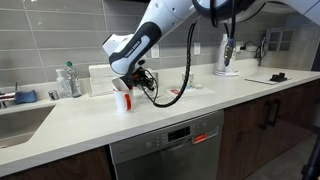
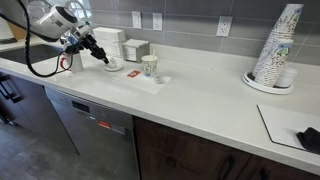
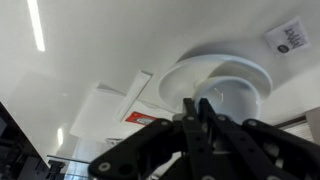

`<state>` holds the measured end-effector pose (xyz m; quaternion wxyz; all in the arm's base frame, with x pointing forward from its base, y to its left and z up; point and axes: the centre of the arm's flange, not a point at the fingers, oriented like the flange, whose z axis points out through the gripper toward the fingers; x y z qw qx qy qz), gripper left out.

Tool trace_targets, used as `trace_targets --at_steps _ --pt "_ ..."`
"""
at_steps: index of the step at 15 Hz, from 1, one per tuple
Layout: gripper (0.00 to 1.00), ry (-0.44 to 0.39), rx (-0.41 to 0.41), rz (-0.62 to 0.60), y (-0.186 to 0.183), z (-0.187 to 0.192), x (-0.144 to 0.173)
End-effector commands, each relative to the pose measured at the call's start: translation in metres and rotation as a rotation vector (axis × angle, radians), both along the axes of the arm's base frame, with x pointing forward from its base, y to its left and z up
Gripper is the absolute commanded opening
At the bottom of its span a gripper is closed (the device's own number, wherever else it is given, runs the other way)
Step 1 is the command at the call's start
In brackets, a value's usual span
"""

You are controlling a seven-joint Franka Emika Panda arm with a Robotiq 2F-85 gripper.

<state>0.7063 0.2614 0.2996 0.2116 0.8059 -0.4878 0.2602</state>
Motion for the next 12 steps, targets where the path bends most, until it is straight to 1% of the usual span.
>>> trace_targets --at_steps 1,9,12 --pt "0.08 -0.013 -0.03 -0.026 0.002 0.003 0.001" --pt "0.08 -0.012 0.006 -0.027 -0.013 0.034 -0.001" --pt "0.08 0.02 0.047 -0.004 -0.02 0.047 -0.001"
